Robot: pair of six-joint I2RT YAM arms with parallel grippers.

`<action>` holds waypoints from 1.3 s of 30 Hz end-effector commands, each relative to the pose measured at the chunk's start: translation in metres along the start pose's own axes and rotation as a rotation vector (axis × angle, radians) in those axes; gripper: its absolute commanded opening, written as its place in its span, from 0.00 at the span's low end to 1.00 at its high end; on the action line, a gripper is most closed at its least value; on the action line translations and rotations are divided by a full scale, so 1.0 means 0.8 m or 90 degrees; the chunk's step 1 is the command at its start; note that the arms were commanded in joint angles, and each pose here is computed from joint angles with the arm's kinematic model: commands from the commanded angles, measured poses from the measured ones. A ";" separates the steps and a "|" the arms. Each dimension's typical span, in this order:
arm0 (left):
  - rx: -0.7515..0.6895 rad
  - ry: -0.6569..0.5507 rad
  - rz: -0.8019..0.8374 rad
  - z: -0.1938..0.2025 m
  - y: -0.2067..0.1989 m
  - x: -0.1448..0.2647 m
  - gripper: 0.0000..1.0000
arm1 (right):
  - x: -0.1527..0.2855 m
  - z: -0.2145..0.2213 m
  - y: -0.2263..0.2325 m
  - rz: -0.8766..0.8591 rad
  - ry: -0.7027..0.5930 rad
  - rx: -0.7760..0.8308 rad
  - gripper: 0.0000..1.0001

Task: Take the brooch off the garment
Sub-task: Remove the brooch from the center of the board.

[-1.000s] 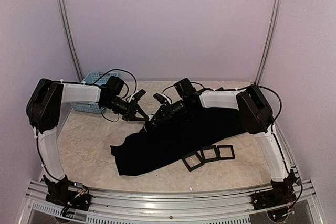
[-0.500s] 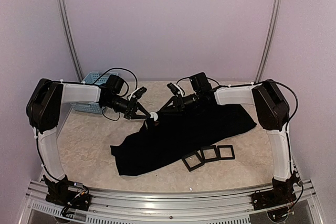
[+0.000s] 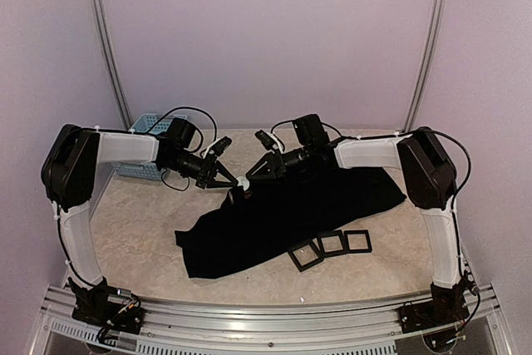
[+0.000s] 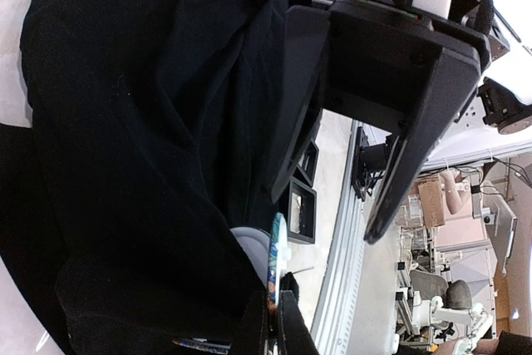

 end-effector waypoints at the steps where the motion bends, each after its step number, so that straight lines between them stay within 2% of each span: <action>1: -0.008 -0.009 0.013 -0.003 -0.007 0.004 0.00 | -0.022 0.010 -0.002 -0.020 0.033 -0.002 0.40; 7: -0.010 -0.010 0.014 -0.005 -0.008 0.004 0.00 | -0.028 0.015 -0.009 -0.016 0.041 -0.012 0.35; 13: -0.010 -0.010 0.013 -0.005 -0.007 0.004 0.00 | -0.033 0.013 -0.006 -0.029 0.045 -0.015 0.16; 16: -0.009 -0.010 0.010 -0.006 -0.007 0.003 0.00 | -0.035 0.013 -0.004 -0.028 0.044 -0.013 0.01; 17: -0.010 -0.010 0.005 -0.007 -0.006 0.004 0.00 | -0.035 0.012 -0.003 -0.024 0.039 -0.011 0.00; 18: -0.009 -0.010 0.000 -0.008 -0.006 0.004 0.04 | -0.034 0.012 -0.002 -0.019 0.035 -0.007 0.00; 19: -0.006 -0.010 -0.008 -0.008 -0.005 0.005 0.13 | -0.033 0.011 -0.002 -0.010 0.028 0.002 0.00; 20: -0.006 -0.011 -0.016 -0.009 -0.004 0.006 0.28 | -0.032 0.011 -0.001 0.000 0.020 0.008 0.00; 21: -0.006 -0.013 -0.030 -0.008 -0.003 0.007 0.47 | -0.030 0.010 0.000 0.012 0.009 0.016 0.00; 25: -0.035 -0.037 -0.116 -0.005 -0.006 0.020 0.80 | -0.025 0.007 0.000 0.075 -0.016 0.048 0.00; 28: -0.064 -0.044 -0.179 0.006 -0.015 0.030 0.91 | -0.024 0.007 -0.002 0.111 -0.016 0.062 0.00; 30: -0.076 -0.029 -0.217 0.020 -0.018 0.028 0.94 | -0.022 0.007 -0.004 0.128 -0.020 0.064 0.00; 39: -0.097 0.050 -0.281 0.074 -0.015 -0.004 0.98 | -0.023 0.013 -0.008 0.175 -0.020 0.070 0.00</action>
Point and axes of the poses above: each gripper's point midway between its finger pads, its own x axis back along the fingers, its own y axis along the line the jaws close on, z = x × y, the point moved 5 cm from there along x, back along the fingers, and after that the axes turned 14 degrees about -x, right-handed, at the moved point
